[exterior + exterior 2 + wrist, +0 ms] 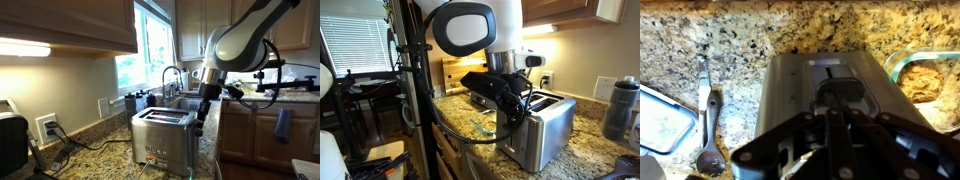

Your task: Put the slice of bread on the left side of the toaster and push the lever down

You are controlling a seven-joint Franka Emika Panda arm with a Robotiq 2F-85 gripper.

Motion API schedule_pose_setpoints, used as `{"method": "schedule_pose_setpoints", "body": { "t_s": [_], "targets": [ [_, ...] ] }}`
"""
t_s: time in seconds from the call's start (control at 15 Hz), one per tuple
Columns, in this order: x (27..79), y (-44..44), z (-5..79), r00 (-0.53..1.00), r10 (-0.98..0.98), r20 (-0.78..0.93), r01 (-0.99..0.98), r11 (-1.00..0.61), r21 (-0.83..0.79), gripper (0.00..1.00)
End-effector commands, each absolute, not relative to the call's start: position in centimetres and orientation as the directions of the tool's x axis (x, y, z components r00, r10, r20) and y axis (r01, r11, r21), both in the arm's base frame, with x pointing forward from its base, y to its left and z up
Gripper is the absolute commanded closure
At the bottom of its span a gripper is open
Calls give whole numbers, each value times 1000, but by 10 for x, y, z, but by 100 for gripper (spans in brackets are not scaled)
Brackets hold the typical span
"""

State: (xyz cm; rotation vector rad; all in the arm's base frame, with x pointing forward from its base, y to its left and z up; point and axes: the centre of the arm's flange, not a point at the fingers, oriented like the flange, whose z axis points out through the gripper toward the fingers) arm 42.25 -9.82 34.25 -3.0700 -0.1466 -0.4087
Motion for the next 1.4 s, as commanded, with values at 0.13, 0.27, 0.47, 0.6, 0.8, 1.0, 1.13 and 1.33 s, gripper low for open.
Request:
{"method": "schedule_pose_setpoints", "body": {
  "t_s": [0.13,0.27,0.47,0.6,0.8,1.0,1.13,1.33],
  "targets": [
    [423,-104,345,958,92,272,112,-992,-60,97],
    [423,-104,345,961,89,261,111,-991,-70,97],
    [414,-92,313,965,85,249,105,-992,-69,97],
    [409,-88,303,970,85,228,106,-991,-80,97],
    [413,-87,297,971,85,226,107,-990,-87,97],
    [417,-92,301,962,93,258,116,-990,-78,97],
    [418,-93,304,954,113,279,136,-989,-64,97],
    [421,-86,294,947,149,284,169,-984,-48,96]
  ]
}}
